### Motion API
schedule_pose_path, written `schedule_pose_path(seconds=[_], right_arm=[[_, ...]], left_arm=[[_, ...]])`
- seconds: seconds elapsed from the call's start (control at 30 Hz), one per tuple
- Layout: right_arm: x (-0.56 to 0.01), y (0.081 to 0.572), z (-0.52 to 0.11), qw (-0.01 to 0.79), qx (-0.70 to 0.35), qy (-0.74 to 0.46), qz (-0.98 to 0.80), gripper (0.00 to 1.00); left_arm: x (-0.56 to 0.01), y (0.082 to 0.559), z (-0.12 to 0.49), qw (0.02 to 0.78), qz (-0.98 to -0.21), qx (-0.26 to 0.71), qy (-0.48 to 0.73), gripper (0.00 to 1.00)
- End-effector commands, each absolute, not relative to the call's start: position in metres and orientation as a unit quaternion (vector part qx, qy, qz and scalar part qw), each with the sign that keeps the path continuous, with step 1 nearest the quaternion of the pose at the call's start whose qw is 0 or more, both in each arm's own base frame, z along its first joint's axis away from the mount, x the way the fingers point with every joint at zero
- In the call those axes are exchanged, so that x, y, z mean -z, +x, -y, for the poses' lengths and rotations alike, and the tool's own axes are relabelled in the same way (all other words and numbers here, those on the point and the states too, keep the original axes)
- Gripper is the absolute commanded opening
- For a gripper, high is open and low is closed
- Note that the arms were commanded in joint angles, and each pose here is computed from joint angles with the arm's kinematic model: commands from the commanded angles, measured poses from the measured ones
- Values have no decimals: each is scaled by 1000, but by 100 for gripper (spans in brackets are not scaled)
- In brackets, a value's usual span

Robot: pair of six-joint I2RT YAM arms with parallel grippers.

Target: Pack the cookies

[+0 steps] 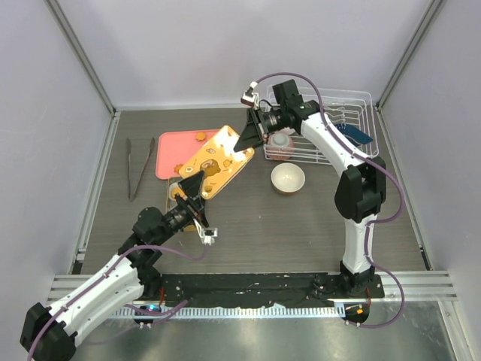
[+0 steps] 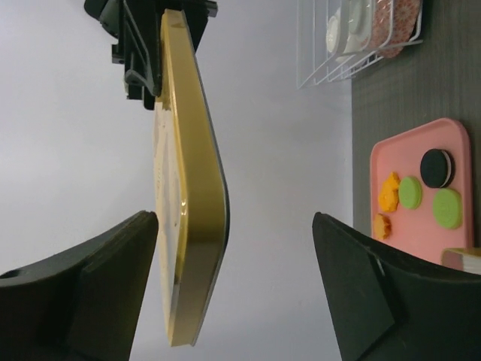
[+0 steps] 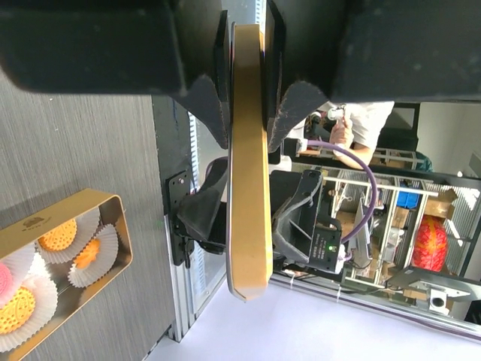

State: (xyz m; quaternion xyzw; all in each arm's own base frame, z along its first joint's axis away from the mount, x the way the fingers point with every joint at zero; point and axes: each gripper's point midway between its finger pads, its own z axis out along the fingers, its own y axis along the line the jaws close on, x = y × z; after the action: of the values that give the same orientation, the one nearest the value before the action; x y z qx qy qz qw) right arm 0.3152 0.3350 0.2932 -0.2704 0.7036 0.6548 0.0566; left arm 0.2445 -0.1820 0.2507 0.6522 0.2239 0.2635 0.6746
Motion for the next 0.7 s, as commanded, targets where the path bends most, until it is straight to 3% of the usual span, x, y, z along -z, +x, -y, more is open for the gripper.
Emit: schedule_pose_path(seconds=[0.0, 0.37, 0.67], right_arm=[[-322, 323, -327, 97, -661, -292, -684, 1], [-330, 342, -301, 129, -658, -274, -690, 1], [-300, 352, -289, 139, -637, -250, -716, 1]], left_arm=[[-246, 246, 180, 664, -241, -256, 660, 97], [-226, 245, 168, 615, -329, -205, 687, 100], [-258, 246, 154, 570, -501, -110, 642, 100]])
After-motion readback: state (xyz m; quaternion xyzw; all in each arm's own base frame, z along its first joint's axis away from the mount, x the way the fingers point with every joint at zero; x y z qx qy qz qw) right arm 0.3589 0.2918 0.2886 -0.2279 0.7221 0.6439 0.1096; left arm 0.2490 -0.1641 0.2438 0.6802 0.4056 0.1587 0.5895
